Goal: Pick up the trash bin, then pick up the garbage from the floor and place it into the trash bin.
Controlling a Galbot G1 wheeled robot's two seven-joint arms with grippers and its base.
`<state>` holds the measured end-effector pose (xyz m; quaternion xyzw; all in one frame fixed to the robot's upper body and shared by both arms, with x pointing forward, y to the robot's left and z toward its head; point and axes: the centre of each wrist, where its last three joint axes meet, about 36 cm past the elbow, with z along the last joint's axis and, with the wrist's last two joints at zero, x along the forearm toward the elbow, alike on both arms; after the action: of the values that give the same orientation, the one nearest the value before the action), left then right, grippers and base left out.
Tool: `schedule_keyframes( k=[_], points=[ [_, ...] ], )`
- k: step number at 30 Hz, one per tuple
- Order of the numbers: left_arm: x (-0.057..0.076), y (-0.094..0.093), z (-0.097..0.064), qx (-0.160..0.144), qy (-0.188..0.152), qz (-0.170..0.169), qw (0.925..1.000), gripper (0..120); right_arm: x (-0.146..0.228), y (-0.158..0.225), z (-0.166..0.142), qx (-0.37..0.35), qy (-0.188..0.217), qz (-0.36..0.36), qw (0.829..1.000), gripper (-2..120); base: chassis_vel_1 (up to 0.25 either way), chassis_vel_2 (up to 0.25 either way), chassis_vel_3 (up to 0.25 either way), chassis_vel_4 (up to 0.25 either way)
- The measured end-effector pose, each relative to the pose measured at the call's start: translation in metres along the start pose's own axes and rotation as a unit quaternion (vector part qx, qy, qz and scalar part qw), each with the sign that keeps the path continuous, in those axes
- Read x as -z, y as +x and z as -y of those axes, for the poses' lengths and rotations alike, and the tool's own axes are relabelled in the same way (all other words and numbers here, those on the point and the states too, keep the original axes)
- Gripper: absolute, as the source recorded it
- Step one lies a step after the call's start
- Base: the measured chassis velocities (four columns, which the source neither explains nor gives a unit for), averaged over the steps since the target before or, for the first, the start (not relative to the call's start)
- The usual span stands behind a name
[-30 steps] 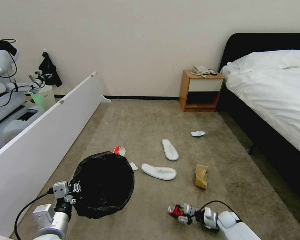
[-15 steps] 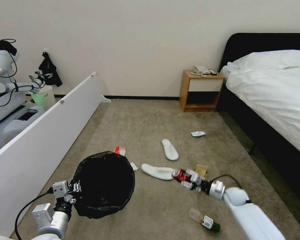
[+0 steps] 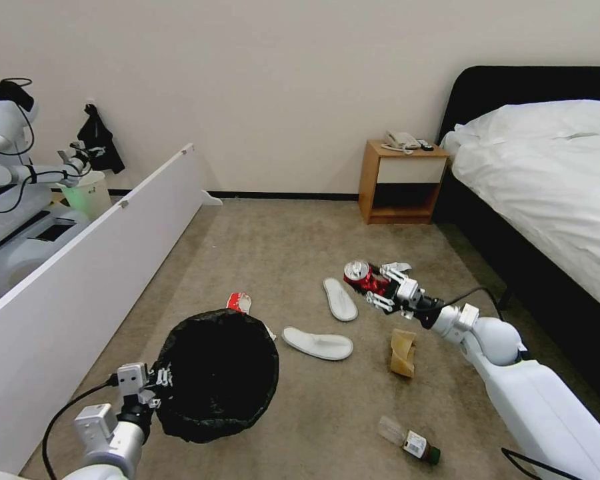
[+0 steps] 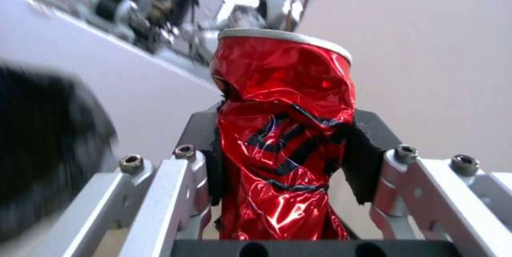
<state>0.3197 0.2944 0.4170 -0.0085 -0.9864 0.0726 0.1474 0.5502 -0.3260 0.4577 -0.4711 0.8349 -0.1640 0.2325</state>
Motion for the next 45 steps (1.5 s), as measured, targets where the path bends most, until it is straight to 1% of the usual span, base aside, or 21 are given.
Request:
schedule_keyframes(
  k=[2, 3, 5, 6, 7, 8, 9, 10, 11, 14, 15, 16, 17, 20, 24, 26, 30, 32, 36, 42, 45],
  points=[
    [0.0, -0.009, 0.004, -0.03, 0.0, -0.007, 0.9995, 5, 0.011, -0.014, -0.007, 0.012, -0.008, 0.019, 1.0, 42, 0.0, 0.0, 0.0, 0.0],
    [0.0, -0.009, 0.004, -0.03, 0.0, -0.007, 0.9995, 5, 0.011, -0.014, -0.007, 0.012, -0.008, 0.019, 1.0, 42, 0.0, 0.0, 0.0, 0.0],
    [0.003, -0.023, 0.009, -0.072, -0.006, -0.011, 0.9973, 5, 0.02, -0.027, -0.019, 0.023, -0.022, 0.036, 0.999, 42, 0.0, 0.0, 0.0, 0.0],
    [0.003, -0.023, 0.009, -0.072, -0.006, -0.011, 0.9973, 5, 0.02, -0.027, -0.019, 0.023, -0.022, 0.036, 0.999, 42, 0.0, 0.0, 0.0, 0.0],
    [0.005, -0.029, 0.011, -0.086, -0.007, -0.011, 0.9962, 5, 0.022, -0.032, -0.026, 0.03, -0.029, 0.043, 0.998, 42, 0.0, 0.0, 0.0, 0.0],
    [0.009, -0.042, 0.013, -0.107, -0.006, -0.009, 0.9942, 5, 0.024, -0.037, -0.036, 0.04, -0.04, 0.047, 0.997, 42, 0.0, 0.0, 0.0, 0.0],
    [0.009, -0.042, 0.013, -0.107, -0.006, -0.009, 0.9942, 5, 0.024, -0.037, -0.036, 0.04, -0.04, 0.047, 0.997, 42, 0.0, 0.0, 0.0, 0.0],
    [0.012, -0.055, 0.015, -0.126, -0.001, -0.004, 0.992, 5, 0.024, -0.04, -0.043, 0.049, -0.047, 0.048, 0.997, 42, 0.0, 0.0, 0.0, 0.0],
    [0.012, -0.055, 0.015, -0.126, -0.001, -0.004, 0.992, 5, 0.024, -0.04, -0.043, 0.049, -0.047, 0.048, 0.997, 42, 0.0, 0.0, 0.0, 0.0],
    [0.022, -0.081, 0.022, -0.16, 0.012, 0.008, 0.987, 5, 0.02, -0.04, -0.055, 0.063, -0.059, 0.043, 0.995, 42, 0.0, 0.0, 0.0, 0.0],
    [0.022, -0.081, 0.022, -0.16, 0.012, 0.008, 0.987, 5, 0.02, -0.04, -0.055, 0.063, -0.059, 0.043, 0.995, 42, 0.0, 0.0, 0.0, 0.0],
    [0.024, -0.091, 0.027, -0.175, 0.02, 0.009, 0.9844, 5, 0.018, -0.038, -0.06, 0.068, -0.064, 0.04, 0.995, 42, 0.0, 0.0, 0.0, 0.0],
    [0.024, -0.091, 0.027, -0.175, 0.02, 0.009, 0.9844, 5, 0.018, -0.038, -0.06, 0.068, -0.064, 0.04, 0.995, 42, 0.0, 0.0, 0.0, 0.0],
    [0.026, -0.11, 0.037, -0.194, 0.045, 0.006, 0.9799, 5, 0.015, -0.032, -0.07, 0.074, -0.074, 0.032, 0.994, 42, 0.0, 0.0, 0.0, 0.0],
    [0.026, -0.116, 0.041, -0.199, 0.057, 0.004, 0.9782, 5, 0.012, -0.028, -0.074, 0.076, -0.076, 0.028, 0.994, 42, 0.0, 0.0, 0.0, 0.0],
    [0.028, -0.122, 0.047, -0.206, 0.069, 0.002, 0.9761, 5, 0.004, -0.02, -0.082, 0.079, -0.083, 0.013, 0.993, 42, 0.0, 0.0, 0.0, 0.0],
    [0.028, -0.123, 0.049, -0.209, 0.071, -0.001, 0.9753, 5, -0.003, -0.016, -0.087, 0.082, -0.087, 0.006, 0.993, 42, 0.0, 0.0, 0.0, 0.0],
    [0.024, -0.122, 0.054, -0.215, 0.073, -0.006, 0.9739, 5, -0.015, -0.013, -0.096, 0.089, -0.092, -0.005, 0.992, 42, 0.0, 0.0, 0.0, 0.0],
    [0.02, -0.12, 0.056, -0.217, 0.073, -0.011, 0.9733, 5, -0.025, -0.011, -0.102, 0.095, -0.097, -0.014, 0.991, 42, 0.0, 0.0, 0.0, 0.0],
    [0.02, -0.117, 0.058, -0.22, 0.073, -0.011, 0.9727, 5, -0.032, -0.012, -0.107, 0.094, -0.096, -0.022, 0.991, 42, 0.0, 0.0, 0.0, 0.0],
    [0.02, -0.115, 0.058, -0.22, 0.073, -0.01, 0.9727, 5, -0.032, -0.012, -0.107, 0.093, -0.094, -0.024, 0.991, 45, 0.0, 0.0, 0.0, 0.0]
  ],
)
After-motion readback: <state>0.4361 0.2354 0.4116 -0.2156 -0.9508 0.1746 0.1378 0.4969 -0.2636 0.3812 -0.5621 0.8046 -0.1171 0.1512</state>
